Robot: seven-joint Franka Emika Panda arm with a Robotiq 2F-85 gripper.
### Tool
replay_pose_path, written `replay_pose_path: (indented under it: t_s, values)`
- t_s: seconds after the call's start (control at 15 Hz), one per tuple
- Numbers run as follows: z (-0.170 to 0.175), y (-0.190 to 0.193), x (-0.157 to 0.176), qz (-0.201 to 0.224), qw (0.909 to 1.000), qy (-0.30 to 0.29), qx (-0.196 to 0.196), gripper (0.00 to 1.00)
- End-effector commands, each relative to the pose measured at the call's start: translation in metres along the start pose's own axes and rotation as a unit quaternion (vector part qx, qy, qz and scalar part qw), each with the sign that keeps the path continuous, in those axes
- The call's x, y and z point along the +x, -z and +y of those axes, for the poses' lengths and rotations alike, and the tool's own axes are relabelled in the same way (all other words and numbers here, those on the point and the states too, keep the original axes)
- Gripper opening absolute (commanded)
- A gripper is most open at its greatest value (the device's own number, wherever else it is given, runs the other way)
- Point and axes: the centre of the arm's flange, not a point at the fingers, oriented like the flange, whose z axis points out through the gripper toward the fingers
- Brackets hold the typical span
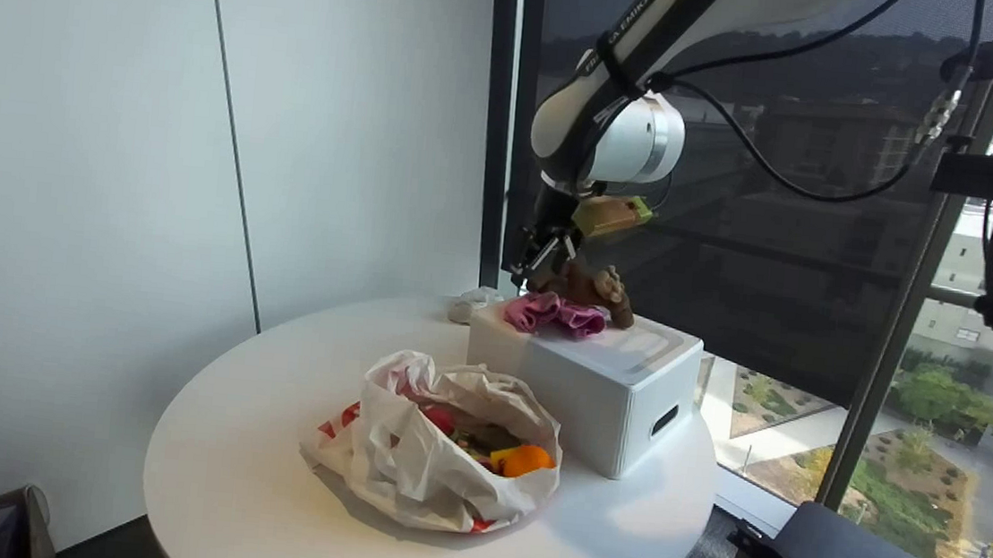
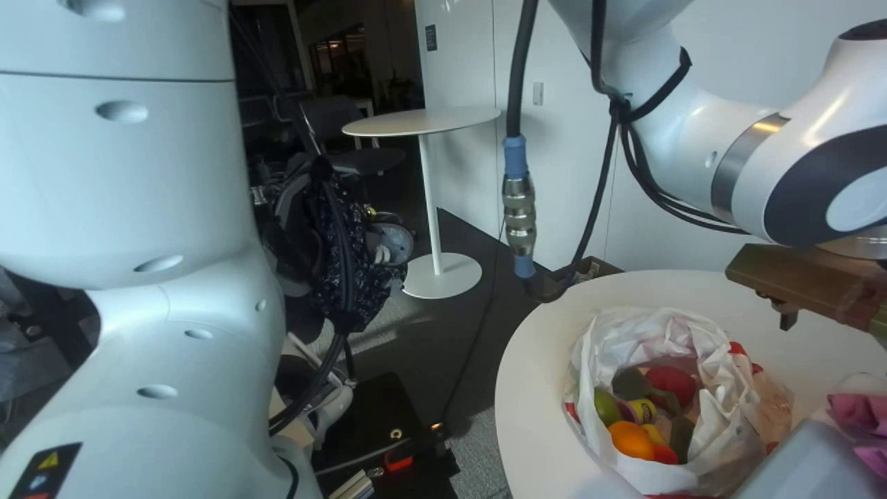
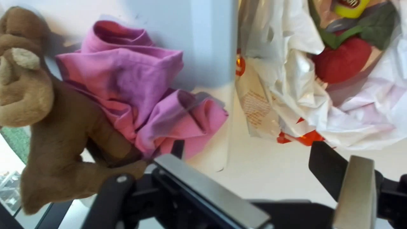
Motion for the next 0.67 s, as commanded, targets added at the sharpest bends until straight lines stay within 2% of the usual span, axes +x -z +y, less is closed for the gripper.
replay_pose_path:
  t_s: [0.0,0.33,0.6]
  values:
    - [-0.049,-0.007,-0.023,-0.072,0.9948,0.067,0.027,1.0]
    - [-0.097,-0.056,-0.046,-0.179,0.9765,0.108,0.053,1.0]
    - [-0.12,-0.094,-0.063,-0.22,0.9658,0.122,0.06,1.0]
